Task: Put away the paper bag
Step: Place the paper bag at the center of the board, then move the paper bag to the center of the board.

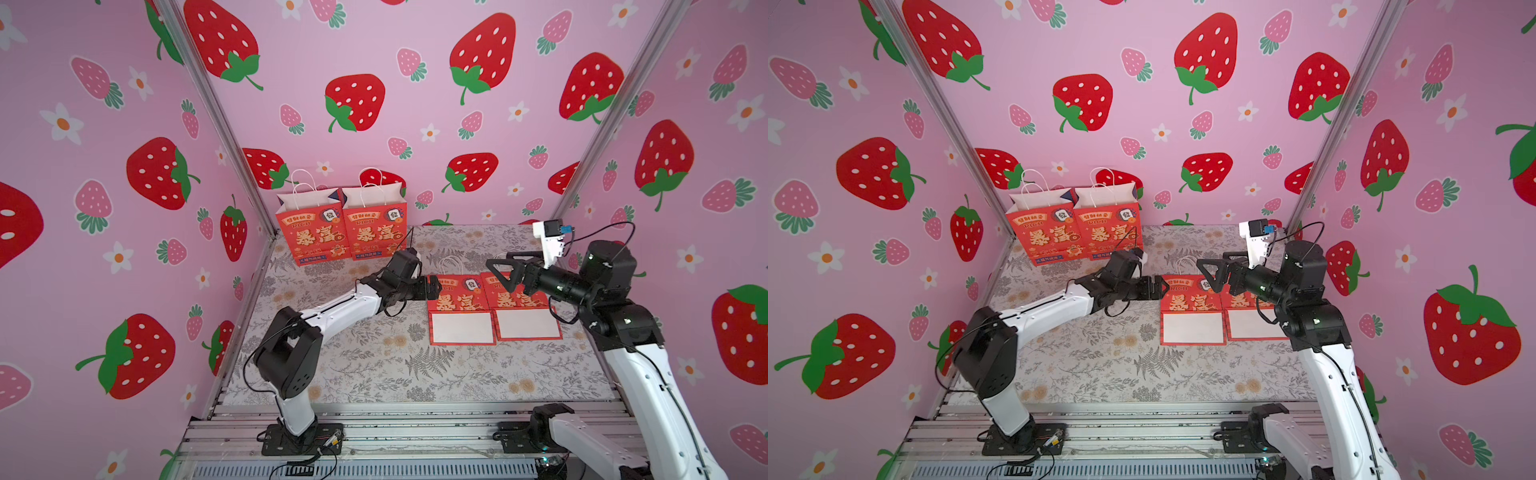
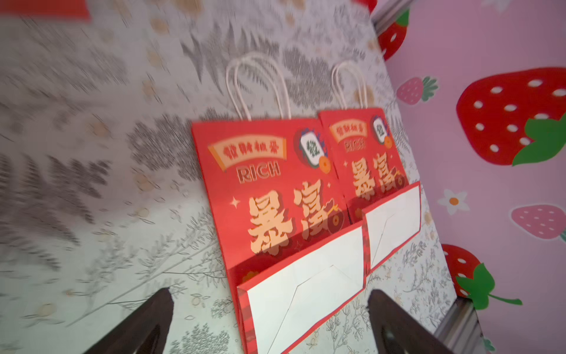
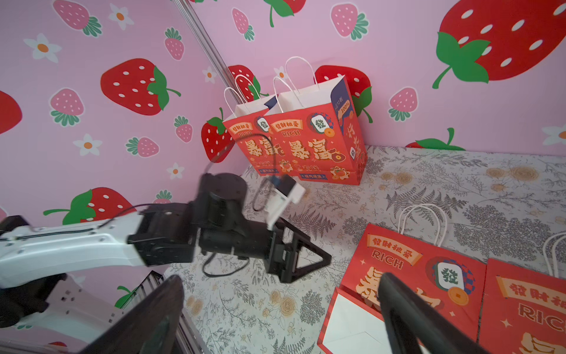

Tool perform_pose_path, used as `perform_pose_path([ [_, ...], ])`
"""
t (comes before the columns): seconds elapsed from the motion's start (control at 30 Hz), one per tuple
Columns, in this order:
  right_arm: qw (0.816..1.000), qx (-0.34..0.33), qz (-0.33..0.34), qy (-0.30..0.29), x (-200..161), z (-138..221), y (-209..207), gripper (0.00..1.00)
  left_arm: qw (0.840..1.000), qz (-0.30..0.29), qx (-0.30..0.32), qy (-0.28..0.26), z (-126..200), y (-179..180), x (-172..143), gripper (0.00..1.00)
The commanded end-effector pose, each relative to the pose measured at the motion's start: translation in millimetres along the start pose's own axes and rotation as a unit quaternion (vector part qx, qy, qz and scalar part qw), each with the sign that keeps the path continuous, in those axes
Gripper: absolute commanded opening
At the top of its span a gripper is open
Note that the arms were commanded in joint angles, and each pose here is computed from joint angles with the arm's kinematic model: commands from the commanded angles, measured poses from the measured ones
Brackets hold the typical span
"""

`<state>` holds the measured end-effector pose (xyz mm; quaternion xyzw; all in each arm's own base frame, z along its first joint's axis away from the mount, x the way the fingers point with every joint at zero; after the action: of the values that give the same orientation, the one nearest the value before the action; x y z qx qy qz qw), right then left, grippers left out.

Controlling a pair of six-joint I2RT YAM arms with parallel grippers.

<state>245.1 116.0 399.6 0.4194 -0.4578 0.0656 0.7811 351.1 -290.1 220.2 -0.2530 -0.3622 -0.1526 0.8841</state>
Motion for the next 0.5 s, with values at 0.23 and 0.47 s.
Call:
perform_pose_path([
  [0.23,0.998,0.054,-0.011,-0.013,-5.9,-57.3,-30.2,0.95,0.972,-0.017,0.104,-0.210,115.6,84.7,74.2,1.00],
  [0.47,0.998,0.056,0.006,0.029,-17.0,-120.7,-36.4,0.99,0.965,-0.008,0.098,-0.243,130.5,120.9,50.2,1.00],
])
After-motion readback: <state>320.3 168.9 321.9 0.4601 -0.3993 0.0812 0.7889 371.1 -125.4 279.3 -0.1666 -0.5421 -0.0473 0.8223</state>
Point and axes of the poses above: each gripper's point midway between its finger pads, its own z axis back along the fingers, its own y axis along the line the jaws close on, x = y × z, the point moved 5 cm from there along z, back along the fingers, and after that the axes turned 10 degrees about -z, right-handed, at the moved point
